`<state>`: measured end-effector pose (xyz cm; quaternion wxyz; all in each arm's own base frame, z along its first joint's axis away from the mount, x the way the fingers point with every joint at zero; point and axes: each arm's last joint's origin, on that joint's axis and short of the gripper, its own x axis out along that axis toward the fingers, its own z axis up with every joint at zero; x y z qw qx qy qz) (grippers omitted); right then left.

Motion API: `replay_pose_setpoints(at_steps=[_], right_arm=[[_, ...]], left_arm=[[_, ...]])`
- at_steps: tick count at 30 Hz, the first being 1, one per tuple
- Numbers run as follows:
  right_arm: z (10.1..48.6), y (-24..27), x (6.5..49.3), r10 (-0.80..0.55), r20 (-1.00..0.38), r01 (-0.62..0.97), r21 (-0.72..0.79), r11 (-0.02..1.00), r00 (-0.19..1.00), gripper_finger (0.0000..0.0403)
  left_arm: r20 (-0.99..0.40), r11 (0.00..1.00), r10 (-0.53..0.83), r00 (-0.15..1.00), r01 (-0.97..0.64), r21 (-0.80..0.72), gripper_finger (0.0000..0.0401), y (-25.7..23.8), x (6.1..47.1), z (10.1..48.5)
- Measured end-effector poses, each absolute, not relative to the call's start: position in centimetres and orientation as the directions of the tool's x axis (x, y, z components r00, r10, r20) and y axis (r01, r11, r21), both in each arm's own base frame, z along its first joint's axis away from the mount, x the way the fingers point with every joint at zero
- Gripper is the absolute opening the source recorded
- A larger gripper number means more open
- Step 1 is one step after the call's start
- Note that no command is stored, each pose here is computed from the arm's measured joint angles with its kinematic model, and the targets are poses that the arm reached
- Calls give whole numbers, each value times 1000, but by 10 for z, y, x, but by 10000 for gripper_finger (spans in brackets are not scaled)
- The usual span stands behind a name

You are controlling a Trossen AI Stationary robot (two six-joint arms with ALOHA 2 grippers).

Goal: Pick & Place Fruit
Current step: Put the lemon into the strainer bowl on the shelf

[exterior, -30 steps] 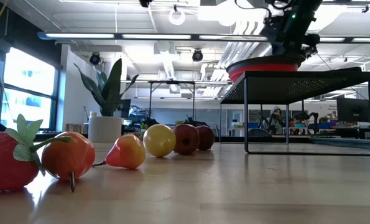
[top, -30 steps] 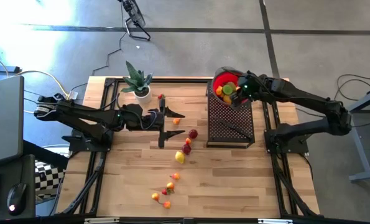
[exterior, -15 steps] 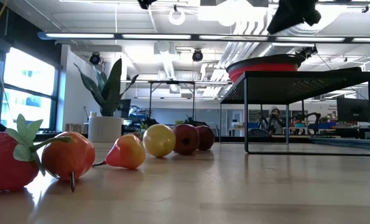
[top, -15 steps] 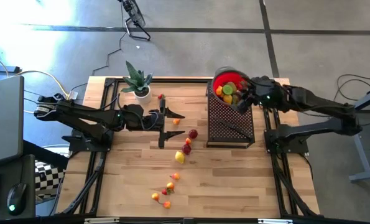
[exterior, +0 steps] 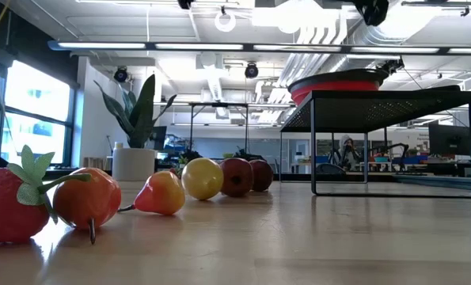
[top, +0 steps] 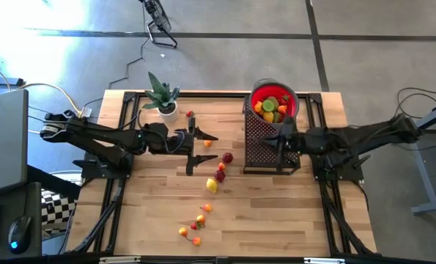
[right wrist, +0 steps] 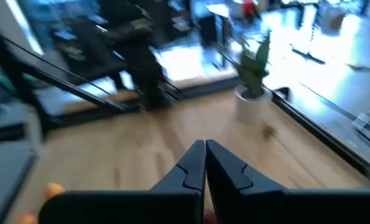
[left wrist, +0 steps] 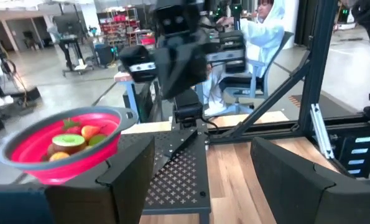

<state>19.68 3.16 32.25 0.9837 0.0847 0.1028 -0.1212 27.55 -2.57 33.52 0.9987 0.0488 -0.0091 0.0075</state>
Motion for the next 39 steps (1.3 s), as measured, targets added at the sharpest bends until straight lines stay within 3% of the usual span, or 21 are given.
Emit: replay_pose_setpoints(at_steps=[12, 25, 34, 39], right_arm=[[301, 71, 191, -20, -64, 33, 207, 978, 998, 3], [275, 100, 173, 136, 79, -151, 214, 965, 987, 2], [272, 105, 170, 171, 65, -173, 30, 984, 983, 2], [263, 106, 170, 178, -23, -178, 12, 984, 984, 2]], left_arm=[[-30, 998, 15, 999, -13, 61, 260, -26, 275, 330], [-22, 961, 15, 1000, -20, -275, 260, -26, 275, 331], [-43, 950, 9, 999, -23, -313, 260, -26, 275, 329], [-44, 951, 9, 999, -22, -309, 260, -26, 275, 329]])
